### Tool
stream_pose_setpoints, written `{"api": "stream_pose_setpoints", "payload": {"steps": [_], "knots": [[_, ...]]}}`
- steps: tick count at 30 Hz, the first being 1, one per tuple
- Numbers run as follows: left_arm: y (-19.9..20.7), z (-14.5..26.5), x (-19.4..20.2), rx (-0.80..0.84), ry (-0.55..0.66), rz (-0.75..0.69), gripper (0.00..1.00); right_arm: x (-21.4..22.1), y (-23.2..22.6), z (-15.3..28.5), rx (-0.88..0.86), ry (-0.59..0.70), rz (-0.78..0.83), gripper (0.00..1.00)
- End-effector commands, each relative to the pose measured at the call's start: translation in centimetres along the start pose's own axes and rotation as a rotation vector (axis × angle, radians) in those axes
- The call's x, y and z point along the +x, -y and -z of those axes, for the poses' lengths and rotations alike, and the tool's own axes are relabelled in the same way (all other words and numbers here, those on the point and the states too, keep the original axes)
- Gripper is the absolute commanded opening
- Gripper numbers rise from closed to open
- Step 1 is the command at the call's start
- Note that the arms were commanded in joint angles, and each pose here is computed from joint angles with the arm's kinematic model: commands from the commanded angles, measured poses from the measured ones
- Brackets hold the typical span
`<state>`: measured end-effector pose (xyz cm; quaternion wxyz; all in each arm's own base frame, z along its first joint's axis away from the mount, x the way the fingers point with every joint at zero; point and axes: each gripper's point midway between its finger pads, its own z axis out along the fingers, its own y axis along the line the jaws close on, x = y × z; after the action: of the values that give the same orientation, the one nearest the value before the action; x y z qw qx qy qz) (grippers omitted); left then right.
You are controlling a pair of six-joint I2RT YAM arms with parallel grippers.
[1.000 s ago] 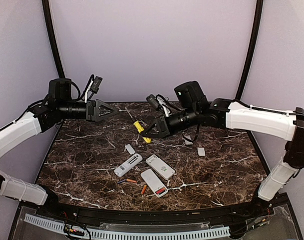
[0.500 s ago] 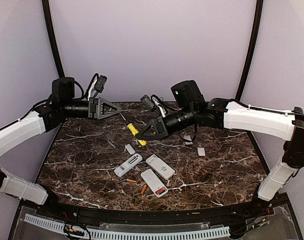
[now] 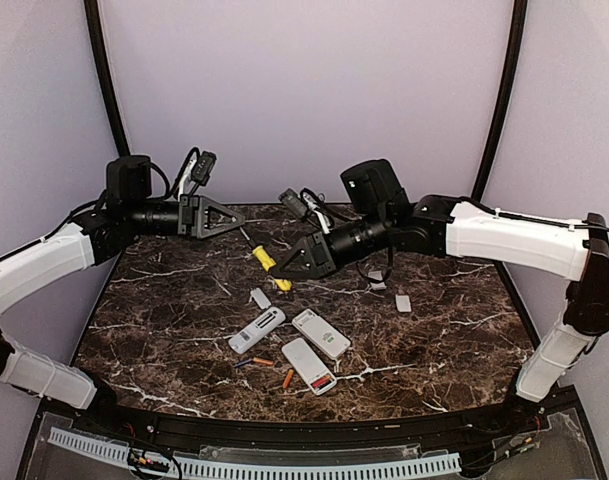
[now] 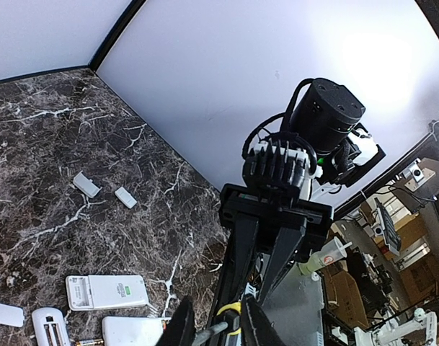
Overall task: Unload the batteries from the remote control
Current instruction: Pass from the right arm to the left
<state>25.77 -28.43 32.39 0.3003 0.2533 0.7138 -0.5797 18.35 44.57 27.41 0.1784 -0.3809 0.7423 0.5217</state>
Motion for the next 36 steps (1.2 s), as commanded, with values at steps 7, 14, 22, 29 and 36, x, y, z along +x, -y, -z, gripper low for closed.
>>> {"api": "stream_pose_setpoints", "payload": {"steps": [7, 14, 22, 29, 36], "knots": [[0.6, -0.3, 1.1, 0.054, -0.035, 0.017, 0.19, -1.8, -1.2, 0.0, -0.027, 0.053, 0.06, 0.0], [0.9, -0.4, 1.3, 0.07, -0.04, 0.025, 0.16, -2.1, -1.2, 0.0, -0.028, 0.066, 0.065, 0.0], [1.0, -0.5, 1.3, 0.081, -0.043, 0.029, 0.09, -2.1, -0.8, 0.1, -0.014, 0.075, 0.062, 0.0], [1.1, -0.5, 1.3, 0.082, -0.042, 0.029, 0.01, -2.0, -0.3, 0.2, 0.0, 0.079, 0.052, 0.0], [1.2, -0.3, 0.7, 0.063, -0.006, 0.018, 0.0, -2.3, 0.4, 0.7, 0.038, 0.111, 0.04, 0.22]]}}
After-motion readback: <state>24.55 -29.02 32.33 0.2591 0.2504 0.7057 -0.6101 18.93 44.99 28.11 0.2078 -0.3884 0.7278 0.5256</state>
